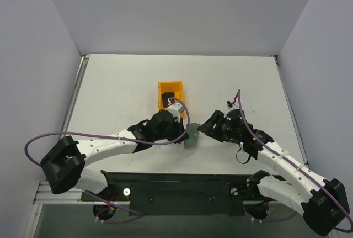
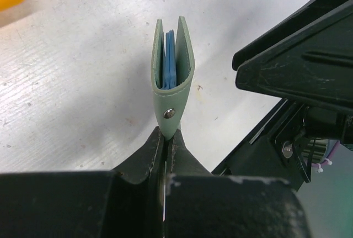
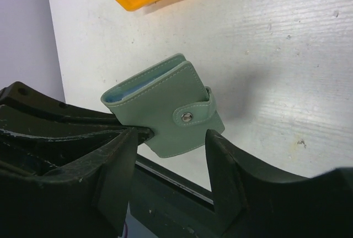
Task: Put the credit cards into the card holder
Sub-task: Pick up the card holder from the center of the board, then open the card holder.
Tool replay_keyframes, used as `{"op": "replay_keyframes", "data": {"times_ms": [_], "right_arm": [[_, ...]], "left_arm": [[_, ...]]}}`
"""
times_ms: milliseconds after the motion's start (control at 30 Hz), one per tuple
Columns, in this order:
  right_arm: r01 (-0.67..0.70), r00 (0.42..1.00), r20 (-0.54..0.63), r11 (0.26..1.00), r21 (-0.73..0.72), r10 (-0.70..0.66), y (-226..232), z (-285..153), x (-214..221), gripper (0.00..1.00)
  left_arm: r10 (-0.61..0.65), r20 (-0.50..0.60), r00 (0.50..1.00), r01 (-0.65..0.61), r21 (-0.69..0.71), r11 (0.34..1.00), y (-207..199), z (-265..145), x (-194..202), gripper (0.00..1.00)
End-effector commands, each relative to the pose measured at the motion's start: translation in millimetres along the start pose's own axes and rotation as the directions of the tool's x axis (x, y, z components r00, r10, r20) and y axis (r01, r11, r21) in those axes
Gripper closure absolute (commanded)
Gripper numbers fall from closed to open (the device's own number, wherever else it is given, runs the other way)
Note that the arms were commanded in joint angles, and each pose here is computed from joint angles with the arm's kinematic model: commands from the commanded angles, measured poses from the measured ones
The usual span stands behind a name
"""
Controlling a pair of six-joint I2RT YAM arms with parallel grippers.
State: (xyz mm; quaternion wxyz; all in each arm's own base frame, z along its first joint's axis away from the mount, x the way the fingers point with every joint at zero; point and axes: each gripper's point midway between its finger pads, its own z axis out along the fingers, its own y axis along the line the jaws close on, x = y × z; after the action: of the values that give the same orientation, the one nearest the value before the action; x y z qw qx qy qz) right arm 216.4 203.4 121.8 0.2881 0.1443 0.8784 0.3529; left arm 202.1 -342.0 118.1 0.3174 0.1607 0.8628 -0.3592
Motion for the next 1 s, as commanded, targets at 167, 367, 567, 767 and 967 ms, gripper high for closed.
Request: {"op": "replay_keyframes", "data": {"times_ms": [167,367,567,767,967], "right_arm": [[0.041,0.995,-0.085,0.998,-0.042,-0.045,26,15,16,0.56],[0.034,0.993,-0.115,0.999,-0.041,-0.038,27,22,22,0.56],[0.022,0.992,-0.122,1.000,-0.017,-0.024,23,27,22,0.58],[0.017,0.989,-0.149,1.000,0.005,-0.017,19,31,27,0.60],[0.027,0.985,-0.171,0.998,0.060,-0.016,7,36,31,0.62]], "left_arm": [[0.031,0.078,0.996,-0.031,0.002,1.000,-17,-6,-26,1.00],[0.035,0.069,0.997,-0.037,0.033,0.999,-24,-6,-24,1.00],[0.056,0.070,0.996,-0.062,0.090,0.994,-36,-11,-25,1.00],[0.061,0.093,0.994,-0.075,0.147,0.986,-48,-18,-31,1.00],[0.062,0.121,0.991,-0.082,0.168,0.982,-54,-27,-38,1.00]]}}
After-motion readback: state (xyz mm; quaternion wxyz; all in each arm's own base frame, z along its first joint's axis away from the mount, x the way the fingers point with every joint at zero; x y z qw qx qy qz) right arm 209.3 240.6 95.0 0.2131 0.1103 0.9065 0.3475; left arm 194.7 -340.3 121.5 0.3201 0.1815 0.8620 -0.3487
